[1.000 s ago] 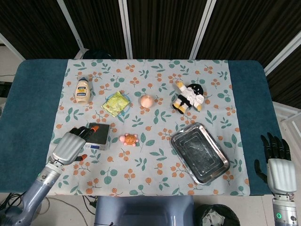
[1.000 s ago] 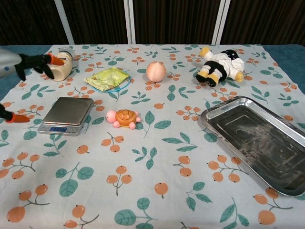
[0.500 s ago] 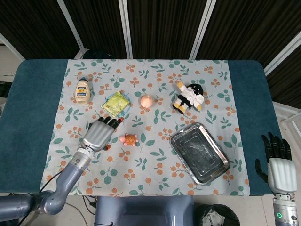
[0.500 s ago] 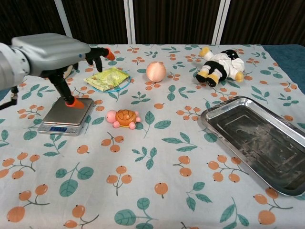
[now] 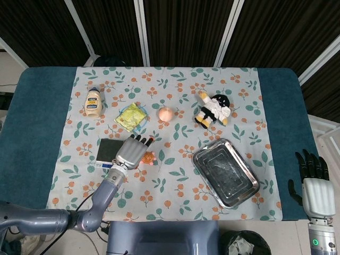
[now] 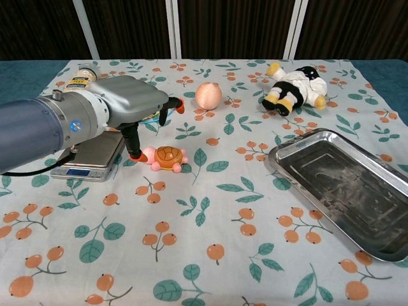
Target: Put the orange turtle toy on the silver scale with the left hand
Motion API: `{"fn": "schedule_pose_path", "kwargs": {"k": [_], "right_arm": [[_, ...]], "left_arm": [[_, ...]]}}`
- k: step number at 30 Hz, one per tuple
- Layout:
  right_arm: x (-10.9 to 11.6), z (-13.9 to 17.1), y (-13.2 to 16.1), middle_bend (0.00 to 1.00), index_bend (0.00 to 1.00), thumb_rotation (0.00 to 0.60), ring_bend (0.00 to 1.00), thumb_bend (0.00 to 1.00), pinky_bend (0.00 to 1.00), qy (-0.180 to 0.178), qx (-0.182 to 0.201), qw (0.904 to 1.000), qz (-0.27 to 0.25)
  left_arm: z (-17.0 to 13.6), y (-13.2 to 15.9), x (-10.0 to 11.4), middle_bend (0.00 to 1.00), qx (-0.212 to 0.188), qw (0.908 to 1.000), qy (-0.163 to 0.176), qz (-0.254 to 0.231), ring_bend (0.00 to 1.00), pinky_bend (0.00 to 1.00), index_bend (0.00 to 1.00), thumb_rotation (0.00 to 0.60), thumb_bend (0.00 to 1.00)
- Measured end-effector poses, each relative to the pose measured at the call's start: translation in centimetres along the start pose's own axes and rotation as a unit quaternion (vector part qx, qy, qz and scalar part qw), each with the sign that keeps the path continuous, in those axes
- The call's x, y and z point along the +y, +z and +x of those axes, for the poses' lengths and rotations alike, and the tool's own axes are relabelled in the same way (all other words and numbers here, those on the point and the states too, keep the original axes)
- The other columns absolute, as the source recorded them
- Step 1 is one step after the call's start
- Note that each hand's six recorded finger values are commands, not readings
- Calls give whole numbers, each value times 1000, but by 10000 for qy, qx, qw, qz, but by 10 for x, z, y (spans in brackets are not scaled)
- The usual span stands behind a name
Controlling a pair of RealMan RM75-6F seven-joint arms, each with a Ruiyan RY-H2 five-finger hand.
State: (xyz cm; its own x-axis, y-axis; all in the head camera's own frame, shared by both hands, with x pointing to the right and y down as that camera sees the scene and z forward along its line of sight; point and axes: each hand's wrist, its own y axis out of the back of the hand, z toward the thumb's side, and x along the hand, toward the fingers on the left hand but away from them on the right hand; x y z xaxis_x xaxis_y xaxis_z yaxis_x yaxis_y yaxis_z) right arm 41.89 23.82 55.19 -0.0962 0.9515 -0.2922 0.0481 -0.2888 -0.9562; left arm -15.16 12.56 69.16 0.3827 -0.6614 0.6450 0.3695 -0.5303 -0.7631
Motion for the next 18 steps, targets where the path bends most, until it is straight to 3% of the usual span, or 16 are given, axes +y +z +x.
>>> {"fn": "schedule_pose_path", "kwargs": {"k": [18], "right_arm": [[-1,-1,-1,0,0,600,14,527,0,16,-8,10000,-8]], "left_arm": [[18,27,-20,492,-343,9982,102,488,363,433,250,600,284]]}}
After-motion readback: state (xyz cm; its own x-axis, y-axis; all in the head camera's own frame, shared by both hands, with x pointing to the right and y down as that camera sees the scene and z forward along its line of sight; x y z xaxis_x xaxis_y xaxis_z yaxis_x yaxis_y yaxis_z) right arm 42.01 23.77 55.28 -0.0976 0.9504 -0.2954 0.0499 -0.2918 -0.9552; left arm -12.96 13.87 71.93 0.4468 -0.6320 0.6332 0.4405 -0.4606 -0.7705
